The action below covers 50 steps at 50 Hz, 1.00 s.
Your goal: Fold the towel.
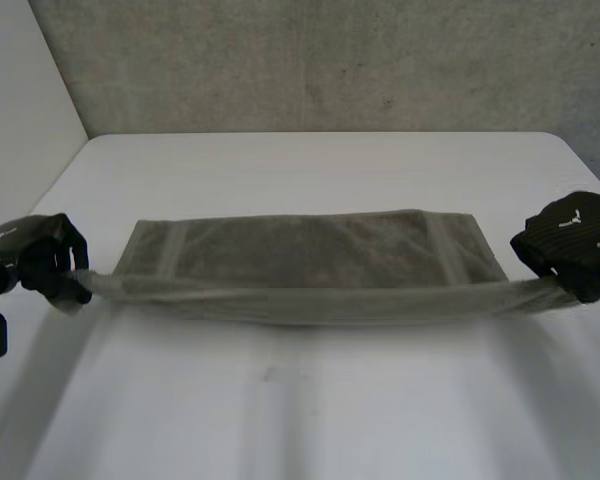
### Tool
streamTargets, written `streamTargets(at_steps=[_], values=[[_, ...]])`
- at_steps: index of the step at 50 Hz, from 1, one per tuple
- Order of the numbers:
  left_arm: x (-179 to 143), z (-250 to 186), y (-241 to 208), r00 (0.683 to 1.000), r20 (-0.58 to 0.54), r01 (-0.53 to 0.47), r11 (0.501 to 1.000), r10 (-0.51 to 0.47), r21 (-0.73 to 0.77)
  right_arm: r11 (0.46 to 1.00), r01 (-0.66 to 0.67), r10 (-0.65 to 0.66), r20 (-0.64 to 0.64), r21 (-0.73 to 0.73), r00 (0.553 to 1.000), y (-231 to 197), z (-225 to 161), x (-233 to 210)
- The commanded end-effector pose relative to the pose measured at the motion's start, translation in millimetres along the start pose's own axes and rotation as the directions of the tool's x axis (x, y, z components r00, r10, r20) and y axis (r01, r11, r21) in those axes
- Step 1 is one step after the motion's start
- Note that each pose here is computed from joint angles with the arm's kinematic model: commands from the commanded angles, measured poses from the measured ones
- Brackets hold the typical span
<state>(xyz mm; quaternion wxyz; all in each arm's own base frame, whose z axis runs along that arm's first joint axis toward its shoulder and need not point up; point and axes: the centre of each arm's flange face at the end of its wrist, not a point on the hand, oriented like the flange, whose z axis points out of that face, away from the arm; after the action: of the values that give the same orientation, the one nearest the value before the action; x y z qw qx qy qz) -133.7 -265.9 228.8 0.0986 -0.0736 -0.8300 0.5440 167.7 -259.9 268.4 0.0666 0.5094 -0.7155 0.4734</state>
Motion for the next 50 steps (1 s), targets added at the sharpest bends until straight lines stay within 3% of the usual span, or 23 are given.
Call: streamTargets(at_steps=[1, 3, 8, 13, 16, 21, 27, 34, 36, 41, 50], values=[[-7.2, 56.8, 2.7, 0.999, -0.045, -0.018, 0.999, 0.02, 0.041, 0.998, -0.029, 0.031, -0.046, 0.049, 0.998, -0.3, 63.4, 17.4], [0.6, 71.0, 4.6, 0.998, -0.057, -0.035, 0.999, 0.037, 0.035, 0.997, -0.037, 0.04, -0.042, 0.063, 0.998, -6.2, 76.6, 16.3], [-1.2, 131.3, 7.2, 0.998, 0.038, -0.056, 0.998, 0.055, 0.036, 0.995, -0.04, 0.047, -0.076, 0.094, 0.996, -15.4, 119.8, 19.0], [2.1, 163.8, 3.7, 0.998, 0.044, -0.048, 0.995, 0.044, 0.083, 0.986, 0.02, 0.01, -0.174, 0.167, 0.985, -20.9, 170.2, 19.4], [8.9, 181.5, 2.0, 0.998, 0.043, -0.04, 0.992, 0.035, 0.116, 0.983, 0.036, 0.003, -0.21, 0.18, 0.978, -22.4, 180.5, 20.2], [7.0, 198.5, 2.7, 0.994, 0.103, -0.036, 0.989, 0.021, 0.144, 0.976, 0.069, -0.008, -0.286, 0.205, 0.958, -20.0, 214.8, 17.1], [21.5, 206.1, 6.5, 0.996, 0.085, -0.046, 0.978, 0.03, 0.204, 0.968, 0.08, -0.006, -0.295, 0.236, 0.955, -21.0, 233.0, 5.3], [26.6, 188.7, -3.2, 0.996, 0.085, -0.05, 0.973, 0.031, 0.224, 0.963, 0.008, 0.073, -0.29, 0.269, 0.954, -28.9, 222.6, 12.2], [27.4, 180.6, -4.9, 0.996, 0.084, -0.048, 0.974, 0.03, 0.219, 0.948, -0.102, 0.189, -0.275, 0.302, 0.943, -34.4, 206.6, 24.2], [32.1, 139.3, -16.4, 0.997, 0.077, -0.047, 0.975, 0.031, 0.219, 0.914, -0.247, 0.331, -0.243, 0.321, 0.912, -34.3, 171.5, 36.9], [38.8, 85.4, -9.7, 0.997, 0.067, -0.054, 0.978, 0.041, 0.202, 0.91, -0.352, 0.398, -0.218, 0.22, 0.891, -4.1, 120.8, 24.5]])
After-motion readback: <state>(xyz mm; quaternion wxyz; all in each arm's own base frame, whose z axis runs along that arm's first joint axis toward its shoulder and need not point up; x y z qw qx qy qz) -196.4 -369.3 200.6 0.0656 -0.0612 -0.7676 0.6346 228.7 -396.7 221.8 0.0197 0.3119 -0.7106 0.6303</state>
